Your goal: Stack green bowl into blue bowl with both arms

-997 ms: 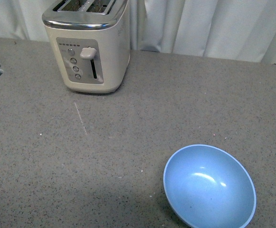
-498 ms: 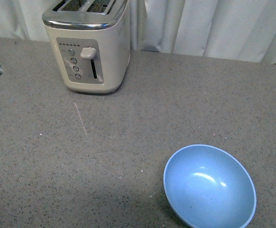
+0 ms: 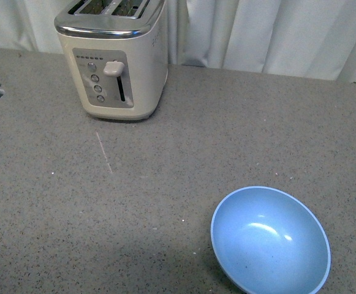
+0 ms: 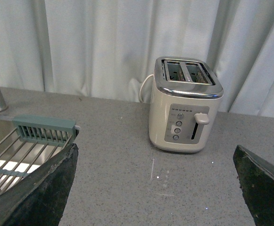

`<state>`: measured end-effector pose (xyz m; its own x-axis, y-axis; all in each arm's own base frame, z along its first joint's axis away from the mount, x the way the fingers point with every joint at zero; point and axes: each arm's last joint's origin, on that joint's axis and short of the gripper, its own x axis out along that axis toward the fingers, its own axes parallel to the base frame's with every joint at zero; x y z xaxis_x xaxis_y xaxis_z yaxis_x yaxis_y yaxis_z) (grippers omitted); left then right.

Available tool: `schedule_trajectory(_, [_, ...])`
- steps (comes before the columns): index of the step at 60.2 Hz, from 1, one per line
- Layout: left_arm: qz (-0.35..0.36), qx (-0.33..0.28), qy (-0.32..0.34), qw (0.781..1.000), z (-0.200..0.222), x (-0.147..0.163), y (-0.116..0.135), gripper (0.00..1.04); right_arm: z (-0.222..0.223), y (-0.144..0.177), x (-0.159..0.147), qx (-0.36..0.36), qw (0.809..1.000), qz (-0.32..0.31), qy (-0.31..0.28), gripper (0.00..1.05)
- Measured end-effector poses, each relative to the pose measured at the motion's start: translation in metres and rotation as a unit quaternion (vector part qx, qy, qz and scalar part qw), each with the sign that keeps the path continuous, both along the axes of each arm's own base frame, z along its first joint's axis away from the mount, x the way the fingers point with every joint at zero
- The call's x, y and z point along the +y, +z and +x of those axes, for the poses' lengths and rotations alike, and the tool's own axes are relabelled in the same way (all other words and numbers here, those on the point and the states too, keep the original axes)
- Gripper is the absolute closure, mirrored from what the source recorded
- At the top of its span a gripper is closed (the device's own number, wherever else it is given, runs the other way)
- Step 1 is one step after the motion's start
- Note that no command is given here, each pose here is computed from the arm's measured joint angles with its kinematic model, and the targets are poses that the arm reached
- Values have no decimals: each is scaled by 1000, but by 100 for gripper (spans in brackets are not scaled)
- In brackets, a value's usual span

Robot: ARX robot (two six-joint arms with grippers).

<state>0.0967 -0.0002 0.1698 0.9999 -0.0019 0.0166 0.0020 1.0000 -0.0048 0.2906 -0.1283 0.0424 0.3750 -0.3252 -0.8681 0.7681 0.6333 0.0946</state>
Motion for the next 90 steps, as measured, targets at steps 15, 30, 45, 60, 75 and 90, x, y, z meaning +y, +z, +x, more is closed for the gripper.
schedule_trajectory(15, [0, 0, 0, 1000, 0, 0, 0, 6, -3, 11, 28, -19, 999, 8, 38, 90])
schedule_trajectory(30, [0, 0, 0, 1000, 0, 0, 0, 6, -15, 34, 80, -53, 991, 25, 119, 102])
schedule_trajectory(45, [0, 0, 0, 1000, 0, 0, 0, 6, -29, 55, 135, -81, 976, 49, 198, 102])
schedule_trajectory(60, [0, 0, 0, 1000, 0, 0, 0, 6, -43, 81, 187, -112, 957, 76, 257, 102])
schedule_trajectory(75, [0, 0, 0, 1000, 0, 0, 0, 6, -58, 79, 219, -107, 944, 87, 299, 102])
schedule_trajectory(90, [0, 0, 0, 1000, 0, 0, 0, 6, -68, 73, 226, -105, 941, 91, 308, 77])
